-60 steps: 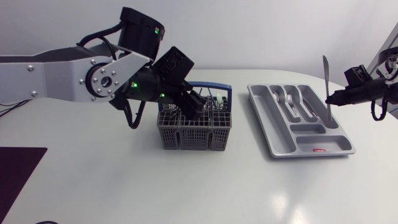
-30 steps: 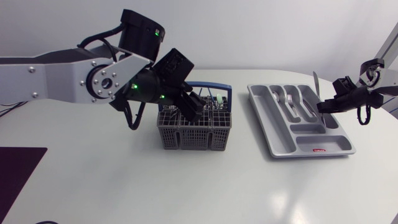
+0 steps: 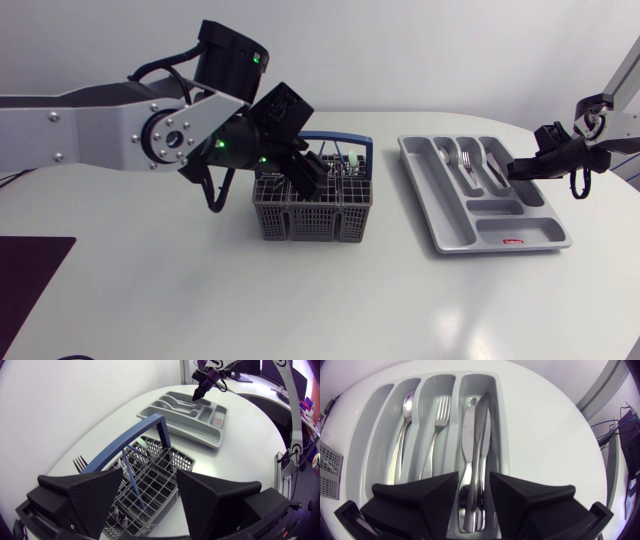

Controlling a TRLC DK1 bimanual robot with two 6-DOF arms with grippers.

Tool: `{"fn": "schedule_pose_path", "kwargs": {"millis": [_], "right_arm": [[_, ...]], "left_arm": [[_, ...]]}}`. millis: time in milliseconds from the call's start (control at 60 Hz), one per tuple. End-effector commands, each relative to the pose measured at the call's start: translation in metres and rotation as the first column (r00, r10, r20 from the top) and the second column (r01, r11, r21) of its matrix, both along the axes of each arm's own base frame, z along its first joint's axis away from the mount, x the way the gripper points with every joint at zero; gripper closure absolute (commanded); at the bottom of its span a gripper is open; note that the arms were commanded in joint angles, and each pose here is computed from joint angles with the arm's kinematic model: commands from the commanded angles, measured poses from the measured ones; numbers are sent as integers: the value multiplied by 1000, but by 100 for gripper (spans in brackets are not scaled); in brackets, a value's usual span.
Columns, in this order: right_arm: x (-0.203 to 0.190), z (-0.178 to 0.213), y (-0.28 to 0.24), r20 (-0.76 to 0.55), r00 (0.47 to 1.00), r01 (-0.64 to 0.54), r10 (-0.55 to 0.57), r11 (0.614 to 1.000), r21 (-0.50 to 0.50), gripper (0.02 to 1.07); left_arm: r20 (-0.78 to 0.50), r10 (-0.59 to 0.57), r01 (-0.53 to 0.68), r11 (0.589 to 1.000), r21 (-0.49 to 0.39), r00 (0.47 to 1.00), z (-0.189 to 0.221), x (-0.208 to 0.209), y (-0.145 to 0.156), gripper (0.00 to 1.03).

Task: Unload the cutlery basket into the drawer organizer.

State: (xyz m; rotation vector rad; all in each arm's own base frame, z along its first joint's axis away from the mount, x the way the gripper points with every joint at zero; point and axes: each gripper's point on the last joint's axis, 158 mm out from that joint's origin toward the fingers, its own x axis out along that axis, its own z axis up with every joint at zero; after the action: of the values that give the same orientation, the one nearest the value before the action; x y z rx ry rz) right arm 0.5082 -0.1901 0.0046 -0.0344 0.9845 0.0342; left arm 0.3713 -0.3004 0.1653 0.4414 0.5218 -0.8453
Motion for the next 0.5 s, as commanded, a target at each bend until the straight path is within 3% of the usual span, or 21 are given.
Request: {"fn": "schedule_pose_path", "kwargs": {"millis": [0, 483], "right_arm": [[-6, 16, 5, 24, 1000, 15, -15, 1000, -4, 19], [-48, 83, 92, 155, 978, -150, 140, 987, 55, 17]], "left_arm": [[0, -10, 10, 999, 31, 1000, -9, -5, 1, 13], [100, 20, -24, 999, 37, 995, -16, 8, 4, 13]]}}
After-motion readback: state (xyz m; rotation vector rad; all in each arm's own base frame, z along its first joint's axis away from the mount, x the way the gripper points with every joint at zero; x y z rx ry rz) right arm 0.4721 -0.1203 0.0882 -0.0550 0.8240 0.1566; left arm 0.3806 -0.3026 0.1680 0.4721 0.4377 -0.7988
